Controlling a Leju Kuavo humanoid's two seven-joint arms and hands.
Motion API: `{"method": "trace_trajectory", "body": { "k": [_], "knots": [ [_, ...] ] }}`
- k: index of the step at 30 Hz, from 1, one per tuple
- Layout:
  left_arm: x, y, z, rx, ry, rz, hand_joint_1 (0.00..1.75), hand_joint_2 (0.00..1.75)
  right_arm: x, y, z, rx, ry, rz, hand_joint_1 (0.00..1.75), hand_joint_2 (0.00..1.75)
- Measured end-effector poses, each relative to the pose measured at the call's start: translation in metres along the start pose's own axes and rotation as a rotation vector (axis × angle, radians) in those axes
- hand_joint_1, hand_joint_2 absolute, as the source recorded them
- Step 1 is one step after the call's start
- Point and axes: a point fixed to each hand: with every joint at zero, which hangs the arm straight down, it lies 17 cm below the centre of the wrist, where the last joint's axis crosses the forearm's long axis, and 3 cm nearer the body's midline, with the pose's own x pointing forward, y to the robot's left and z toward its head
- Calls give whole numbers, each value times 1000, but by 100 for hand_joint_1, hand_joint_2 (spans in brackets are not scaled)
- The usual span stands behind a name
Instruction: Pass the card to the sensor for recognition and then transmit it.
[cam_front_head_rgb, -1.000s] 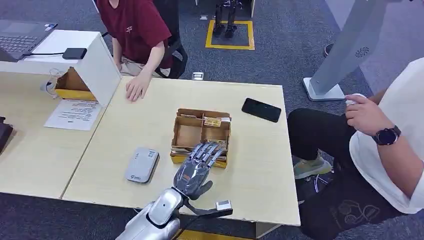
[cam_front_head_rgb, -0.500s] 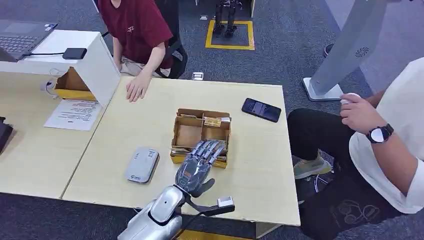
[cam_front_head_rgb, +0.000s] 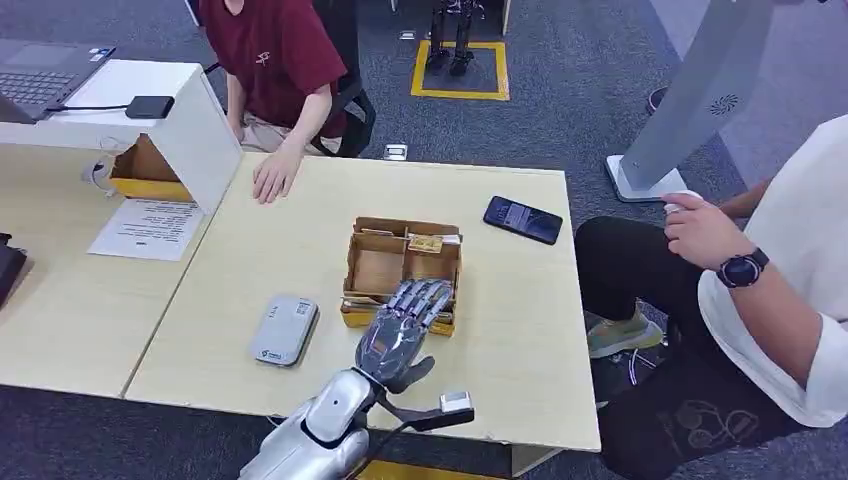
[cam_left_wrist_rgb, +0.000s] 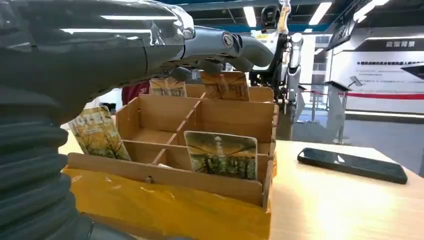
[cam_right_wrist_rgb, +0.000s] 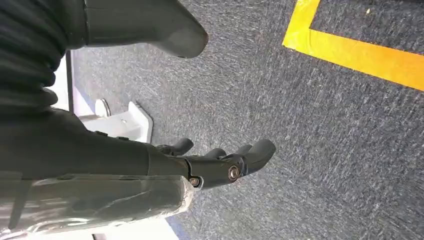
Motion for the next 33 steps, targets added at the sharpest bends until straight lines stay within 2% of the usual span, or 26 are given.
{"method": "trace_trajectory", "body": {
  "k": [22, 33],
  "knots": [
    [-42, -23, 3, -53, 110, 3, 0, 175, 0, 0, 0, 4, 0, 32, 0, 175],
    [-27, -22, -2, -42, 78, 44, 0, 175, -1, 0, 0, 4, 1, 34, 0, 175]
  ]
}}
